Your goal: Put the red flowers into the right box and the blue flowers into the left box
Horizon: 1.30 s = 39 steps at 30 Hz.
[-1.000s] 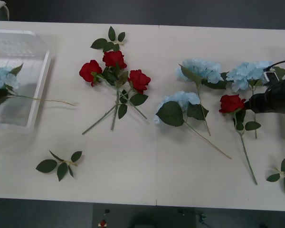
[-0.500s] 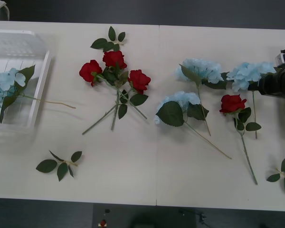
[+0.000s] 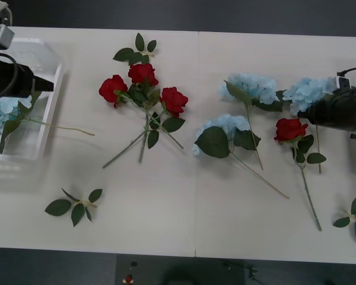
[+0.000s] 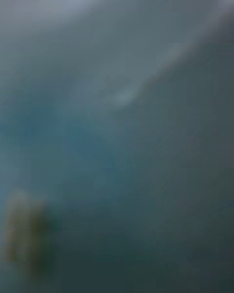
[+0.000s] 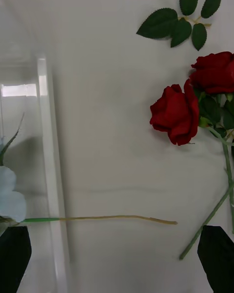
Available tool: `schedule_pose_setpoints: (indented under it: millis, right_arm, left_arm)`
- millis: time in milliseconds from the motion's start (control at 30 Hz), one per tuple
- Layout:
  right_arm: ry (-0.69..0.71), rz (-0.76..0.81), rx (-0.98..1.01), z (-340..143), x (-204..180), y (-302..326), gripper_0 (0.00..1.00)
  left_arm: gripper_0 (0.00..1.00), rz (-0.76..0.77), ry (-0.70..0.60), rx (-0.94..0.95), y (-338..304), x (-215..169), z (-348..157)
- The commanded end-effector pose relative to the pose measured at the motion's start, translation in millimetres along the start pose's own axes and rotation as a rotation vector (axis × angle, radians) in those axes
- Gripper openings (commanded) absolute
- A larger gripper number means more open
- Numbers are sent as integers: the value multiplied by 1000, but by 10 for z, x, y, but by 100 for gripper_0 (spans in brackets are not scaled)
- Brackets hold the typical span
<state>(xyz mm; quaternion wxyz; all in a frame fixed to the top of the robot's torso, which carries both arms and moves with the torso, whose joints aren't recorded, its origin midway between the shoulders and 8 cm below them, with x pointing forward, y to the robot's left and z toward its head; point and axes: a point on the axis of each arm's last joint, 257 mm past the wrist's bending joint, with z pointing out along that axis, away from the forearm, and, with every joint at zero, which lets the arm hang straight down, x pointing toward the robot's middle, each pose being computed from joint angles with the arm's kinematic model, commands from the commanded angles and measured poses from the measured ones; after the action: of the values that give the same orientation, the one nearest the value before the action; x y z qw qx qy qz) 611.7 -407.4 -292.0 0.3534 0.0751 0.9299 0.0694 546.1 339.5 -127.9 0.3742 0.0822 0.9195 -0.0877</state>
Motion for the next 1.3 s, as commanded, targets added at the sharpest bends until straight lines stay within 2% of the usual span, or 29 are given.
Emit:
schedule_pose_setpoints:
  millis: [33,67,267,533,800,1067,1300]
  right_arm:
    - [-30,4,2,-23,-181,43,16]
    - [-30,3,2,-20,-181,50,0]
    - [-30,3,2,-20,-181,50,0]
    - [-40,14,-9,-33,-230,89,0]
    - [-106,57,-53,-217,-584,166,0]
    - [-209,42,-116,-704,-1156,235,0]
    - [-193,90,-391,-1307,-1294,873,0]
  left_arm:
    - [100,68,-67,2,-439,-268,127]
    - [100,69,-61,1,-536,-242,221]
    - [100,12,-77,6,-890,-177,554]
    - [100,-147,-85,1,-1331,-70,870]
    - [100,-293,-147,-84,-1438,55,1225]
    - [100,-330,-185,-130,-1382,100,1580]
    - [100,-349,-199,-108,-1460,-31,1593]
